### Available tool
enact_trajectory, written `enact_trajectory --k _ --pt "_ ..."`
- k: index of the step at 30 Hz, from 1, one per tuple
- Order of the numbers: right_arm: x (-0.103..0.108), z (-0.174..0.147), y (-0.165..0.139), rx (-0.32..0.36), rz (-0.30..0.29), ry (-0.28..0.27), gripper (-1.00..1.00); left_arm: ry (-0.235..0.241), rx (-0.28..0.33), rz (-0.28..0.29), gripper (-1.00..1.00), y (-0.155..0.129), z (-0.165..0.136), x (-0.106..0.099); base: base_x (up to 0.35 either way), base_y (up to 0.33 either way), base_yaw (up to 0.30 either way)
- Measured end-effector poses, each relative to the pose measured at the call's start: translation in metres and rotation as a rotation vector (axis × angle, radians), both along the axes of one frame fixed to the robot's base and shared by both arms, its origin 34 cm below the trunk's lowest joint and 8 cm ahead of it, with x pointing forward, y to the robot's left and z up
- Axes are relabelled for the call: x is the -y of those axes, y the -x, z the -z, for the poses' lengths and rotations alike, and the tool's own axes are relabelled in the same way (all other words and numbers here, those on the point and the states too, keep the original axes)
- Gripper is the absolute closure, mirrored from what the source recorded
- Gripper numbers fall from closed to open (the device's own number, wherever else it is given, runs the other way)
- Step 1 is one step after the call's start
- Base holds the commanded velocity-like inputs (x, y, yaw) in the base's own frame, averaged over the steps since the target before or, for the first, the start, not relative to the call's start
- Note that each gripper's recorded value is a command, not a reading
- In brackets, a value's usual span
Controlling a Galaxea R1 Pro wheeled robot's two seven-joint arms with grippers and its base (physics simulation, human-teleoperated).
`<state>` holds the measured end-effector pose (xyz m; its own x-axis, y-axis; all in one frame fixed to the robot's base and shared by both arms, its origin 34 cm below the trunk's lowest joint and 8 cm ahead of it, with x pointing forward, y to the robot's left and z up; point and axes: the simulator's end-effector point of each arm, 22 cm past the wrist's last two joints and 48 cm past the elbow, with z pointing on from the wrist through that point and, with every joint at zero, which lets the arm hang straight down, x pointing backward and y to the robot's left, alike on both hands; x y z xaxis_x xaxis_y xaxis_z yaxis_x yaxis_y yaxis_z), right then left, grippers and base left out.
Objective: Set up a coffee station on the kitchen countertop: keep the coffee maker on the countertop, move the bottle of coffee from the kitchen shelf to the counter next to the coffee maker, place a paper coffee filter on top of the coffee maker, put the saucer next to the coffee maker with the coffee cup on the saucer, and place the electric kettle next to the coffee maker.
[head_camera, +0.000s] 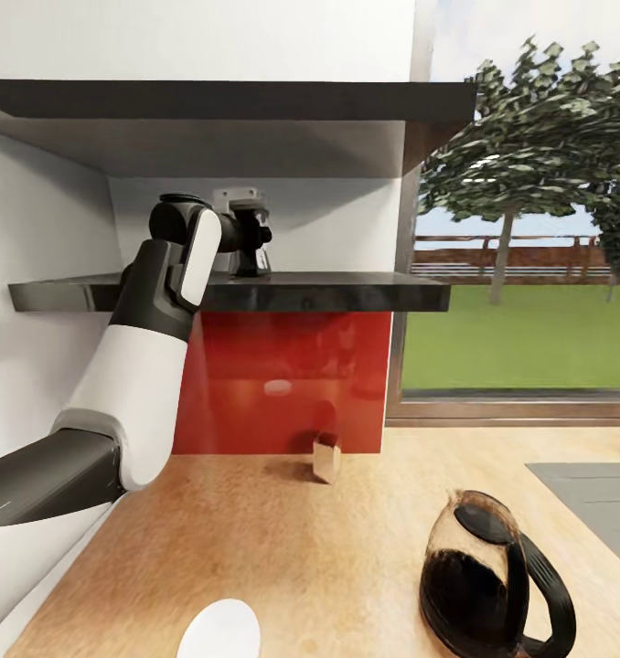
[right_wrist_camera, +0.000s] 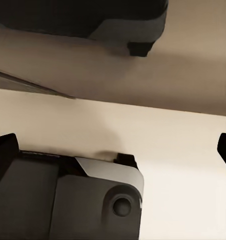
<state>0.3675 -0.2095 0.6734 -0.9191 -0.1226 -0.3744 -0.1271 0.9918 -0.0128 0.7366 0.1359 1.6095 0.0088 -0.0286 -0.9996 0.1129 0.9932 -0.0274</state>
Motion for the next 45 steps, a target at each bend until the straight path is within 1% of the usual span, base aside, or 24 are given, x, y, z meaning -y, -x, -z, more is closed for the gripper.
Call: enact_trajectory --k 7,15,24,30,43,45 --pt "0.0 0.001 0.002 -0.003 -0.001 0.0 -1.0 0.002 0.0 0.0 -1.0 0.0 0.0 0.0 0.019 -0.004 0.0" --pt "0.001 0.006 0.015 -0.021 0.008 -0.001 -1.0 0.002 0.001 0.0 -1.0 0.0 0.0 0.0 0.065 0.0 0.0" --pt "0.0 0.007 0.017 -0.023 0.003 0.0 -1.0 0.002 0.001 0.0 -1.0 0.0 -0.001 0.0 0.02 0.0 0.0" --pt "0.001 0.015 0.04 -0.055 0.009 -0.002 -1.0 0.003 0.0 0.0 -1.0 0.0 0.0 -0.001 0.138 0.0 0.0" --pt "0.0 0.016 0.045 -0.061 0.003 0.0 -1.0 0.003 0.001 0.0 -1.0 0.0 0.0 -0.001 0.019 0.0 0.0" --pt "0.001 0.018 0.05 -0.068 0.007 -0.001 -1.0 0.003 0.001 0.0 -1.0 0.0 -0.001 -0.001 0.122 0.0 0.0"
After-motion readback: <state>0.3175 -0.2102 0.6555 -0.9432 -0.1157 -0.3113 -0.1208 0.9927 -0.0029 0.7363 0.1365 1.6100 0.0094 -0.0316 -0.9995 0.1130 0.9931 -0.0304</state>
